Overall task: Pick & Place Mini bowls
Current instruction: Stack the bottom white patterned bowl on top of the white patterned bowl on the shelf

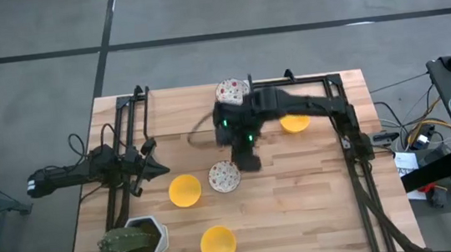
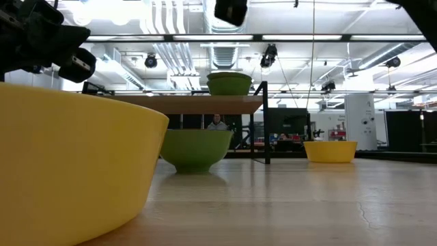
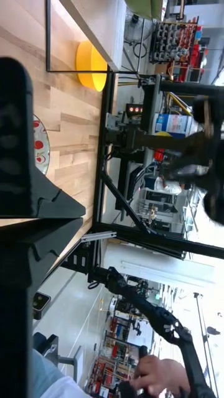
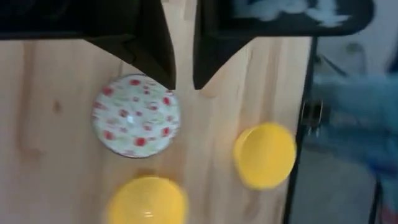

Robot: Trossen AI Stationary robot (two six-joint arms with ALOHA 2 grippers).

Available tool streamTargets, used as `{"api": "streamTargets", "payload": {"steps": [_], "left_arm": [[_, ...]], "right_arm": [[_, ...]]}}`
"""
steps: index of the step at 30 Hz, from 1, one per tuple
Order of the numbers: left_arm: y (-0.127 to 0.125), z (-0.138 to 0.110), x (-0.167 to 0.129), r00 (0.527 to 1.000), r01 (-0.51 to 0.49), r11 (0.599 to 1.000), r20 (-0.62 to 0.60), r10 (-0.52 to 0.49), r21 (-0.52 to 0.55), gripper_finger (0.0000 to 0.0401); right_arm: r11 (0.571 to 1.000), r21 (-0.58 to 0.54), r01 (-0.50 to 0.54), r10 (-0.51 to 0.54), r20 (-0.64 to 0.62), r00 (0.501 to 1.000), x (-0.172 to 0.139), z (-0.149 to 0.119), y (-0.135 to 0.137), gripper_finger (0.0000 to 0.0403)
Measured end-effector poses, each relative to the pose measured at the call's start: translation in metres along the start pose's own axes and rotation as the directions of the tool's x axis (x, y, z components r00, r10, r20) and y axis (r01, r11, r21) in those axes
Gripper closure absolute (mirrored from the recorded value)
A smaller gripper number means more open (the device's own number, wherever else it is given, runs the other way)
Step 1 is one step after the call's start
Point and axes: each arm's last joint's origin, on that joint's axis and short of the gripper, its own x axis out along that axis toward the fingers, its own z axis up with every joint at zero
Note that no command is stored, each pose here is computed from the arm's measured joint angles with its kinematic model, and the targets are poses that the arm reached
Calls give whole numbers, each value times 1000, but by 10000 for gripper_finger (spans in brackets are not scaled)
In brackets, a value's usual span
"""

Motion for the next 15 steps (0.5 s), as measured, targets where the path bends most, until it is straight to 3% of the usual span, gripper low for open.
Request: {"api": "streamTargets", "payload": {"steps": [3,7,15], "left_arm": [[0,0,0,1000,0,1000,0,0,0,401],[0,0,0,1000,0,1000,0,0,0,401],[0,0,0,1000,0,1000,0,0,0,401]], "right_arm": [[985,-150,88,-93,-29,995,14,-2,23,319],[922,-296,248,-267,-22,964,31,-4,41,275],[896,-358,262,-290,-25,957,67,-8,43,235]]}}
